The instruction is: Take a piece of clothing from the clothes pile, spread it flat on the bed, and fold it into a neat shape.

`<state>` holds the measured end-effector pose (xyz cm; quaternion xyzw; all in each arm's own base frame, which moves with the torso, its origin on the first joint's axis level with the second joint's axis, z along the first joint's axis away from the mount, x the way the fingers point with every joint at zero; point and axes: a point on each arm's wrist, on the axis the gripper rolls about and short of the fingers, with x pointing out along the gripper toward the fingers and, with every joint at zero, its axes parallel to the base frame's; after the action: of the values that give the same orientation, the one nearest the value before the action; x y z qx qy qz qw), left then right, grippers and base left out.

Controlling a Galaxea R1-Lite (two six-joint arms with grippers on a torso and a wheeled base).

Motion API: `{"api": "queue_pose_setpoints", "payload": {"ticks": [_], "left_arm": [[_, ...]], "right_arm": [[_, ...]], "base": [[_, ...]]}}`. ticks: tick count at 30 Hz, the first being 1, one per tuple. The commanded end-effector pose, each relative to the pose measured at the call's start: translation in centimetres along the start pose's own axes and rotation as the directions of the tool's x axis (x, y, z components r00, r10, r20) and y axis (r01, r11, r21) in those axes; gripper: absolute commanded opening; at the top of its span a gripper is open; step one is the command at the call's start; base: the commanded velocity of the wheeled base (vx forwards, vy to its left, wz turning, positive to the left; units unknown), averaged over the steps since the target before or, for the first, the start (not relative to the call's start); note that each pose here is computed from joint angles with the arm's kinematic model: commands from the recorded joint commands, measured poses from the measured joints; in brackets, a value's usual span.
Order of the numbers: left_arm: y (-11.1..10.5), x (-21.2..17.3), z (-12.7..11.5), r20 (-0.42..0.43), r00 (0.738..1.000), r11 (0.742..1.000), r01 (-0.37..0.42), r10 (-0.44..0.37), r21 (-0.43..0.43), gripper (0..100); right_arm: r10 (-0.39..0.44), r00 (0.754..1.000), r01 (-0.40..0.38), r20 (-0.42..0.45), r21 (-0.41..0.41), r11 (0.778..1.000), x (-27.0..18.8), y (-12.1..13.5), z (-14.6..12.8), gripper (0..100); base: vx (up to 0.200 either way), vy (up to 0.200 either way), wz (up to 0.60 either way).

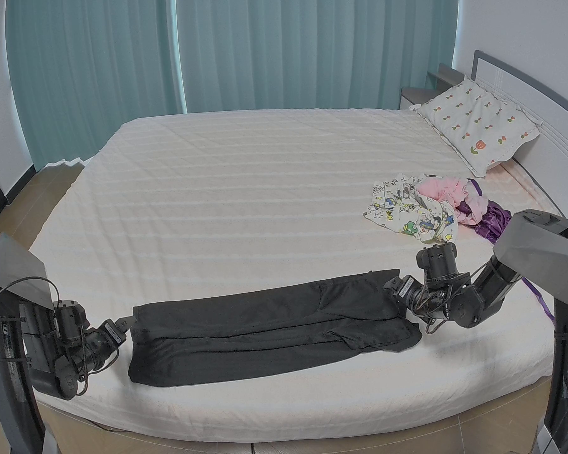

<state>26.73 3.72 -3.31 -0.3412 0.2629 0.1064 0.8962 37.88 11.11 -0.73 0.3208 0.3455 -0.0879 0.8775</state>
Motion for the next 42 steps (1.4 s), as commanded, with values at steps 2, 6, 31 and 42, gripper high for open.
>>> {"api": "queue_pose_setpoints", "payload": {"ticks": [2,6,31,42], "left_arm": [[-1.9,-2.8,3.2,0.088,0.983,0.985,0.166,-0.161,-0.047,100],[-2.9,-2.3,4.1,0.098,0.969,0.973,0.230,-0.228,-0.011,100],[-3.6,2.8,2.9,-0.178,0.982,0.982,0.098,-0.068,0.161,100],[-3.0,2.9,2.2,-0.212,0.976,0.975,0.095,-0.052,0.201,100]], "right_arm": [[0.017,1.000,-0.018,0.004,0.077,0.997,-3.8,-0.9,1.3,100],[0.044,0.999,-0.043,-0.005,0.124,0.991,-5.2,-2.4,0.7,100],[0.122,0.992,-0.115,-0.035,0.173,0.978,-5.4,-5.2,-0.9,100],[0.116,0.992,-0.106,-0.055,0.160,0.981,-5.0,-5.2,-1.7,100]], "base": [[0.000,0.000,0.00],[0.000,0.000,0.00],[0.000,0.000,0.00],[0.000,0.000,0.00]]}}
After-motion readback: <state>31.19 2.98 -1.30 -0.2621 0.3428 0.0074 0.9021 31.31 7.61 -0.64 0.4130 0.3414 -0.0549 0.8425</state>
